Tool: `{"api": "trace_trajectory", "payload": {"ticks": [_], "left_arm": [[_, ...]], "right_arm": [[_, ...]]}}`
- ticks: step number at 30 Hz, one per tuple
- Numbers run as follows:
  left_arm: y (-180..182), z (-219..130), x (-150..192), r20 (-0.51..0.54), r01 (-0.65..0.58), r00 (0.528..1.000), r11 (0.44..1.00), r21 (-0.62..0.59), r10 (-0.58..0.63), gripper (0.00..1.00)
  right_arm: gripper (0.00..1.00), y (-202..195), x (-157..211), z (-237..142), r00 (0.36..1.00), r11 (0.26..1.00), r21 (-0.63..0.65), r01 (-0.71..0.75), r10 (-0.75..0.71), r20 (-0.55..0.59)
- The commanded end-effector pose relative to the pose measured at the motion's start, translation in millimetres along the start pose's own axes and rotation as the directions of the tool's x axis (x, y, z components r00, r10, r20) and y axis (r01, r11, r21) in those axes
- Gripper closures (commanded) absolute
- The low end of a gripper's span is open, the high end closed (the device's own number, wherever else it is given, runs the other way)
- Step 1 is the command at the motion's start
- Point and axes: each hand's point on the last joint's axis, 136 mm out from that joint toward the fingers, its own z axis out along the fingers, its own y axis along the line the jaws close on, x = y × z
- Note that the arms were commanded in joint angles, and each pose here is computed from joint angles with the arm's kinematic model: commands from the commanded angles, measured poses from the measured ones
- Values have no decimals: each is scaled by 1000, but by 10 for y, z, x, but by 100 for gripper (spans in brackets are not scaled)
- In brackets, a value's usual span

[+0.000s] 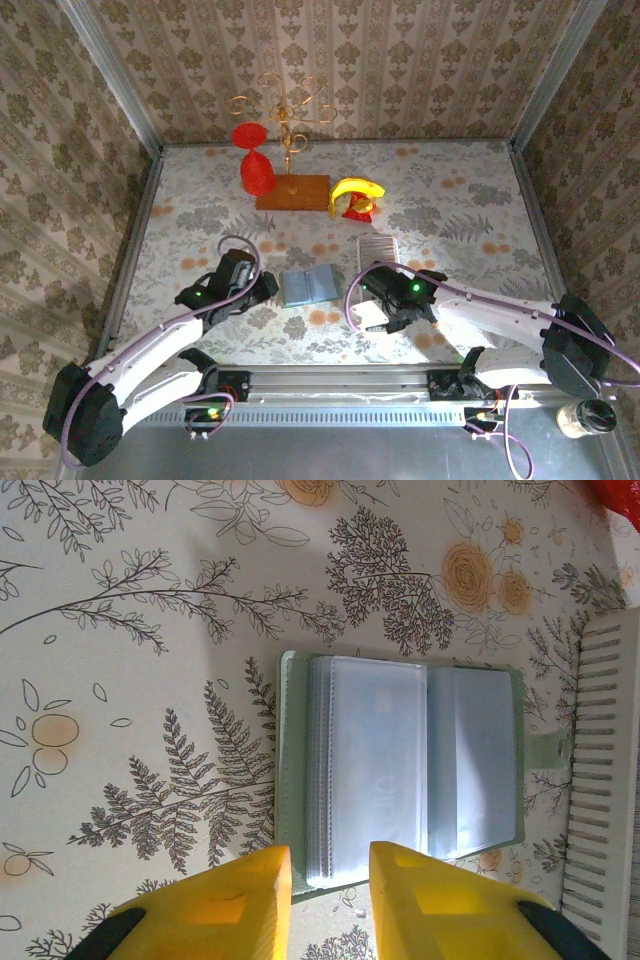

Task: Put the credit cards into the card holder

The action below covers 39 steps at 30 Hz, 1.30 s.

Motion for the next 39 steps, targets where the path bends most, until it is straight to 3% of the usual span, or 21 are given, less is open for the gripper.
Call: {"api": "trace_trajectory", "payload": {"ticks": [1, 11, 32, 39], "left_arm": [[78, 26, 51, -7, 6, 1000, 1000, -27, -6, 74], [71, 31, 58, -10, 6, 1000, 1000, -21, -6, 74], [73, 45, 65, -14, 7, 1000, 1000, -21, -8, 76], [185, -4, 5, -1, -14, 1000, 996, -87, 14, 76]], "right_arm": [[72, -9, 35, -36, 1000, 1000, 8, 8, -8, -8], [84, -55, 35, -114, 1000, 1000, 26, -3, 3, -4], [91, -48, 30, -355, 999, 998, 50, -27, 25, 35], [100, 193, -183, -709, 975, 983, -127, -131, 151, 161]]}}
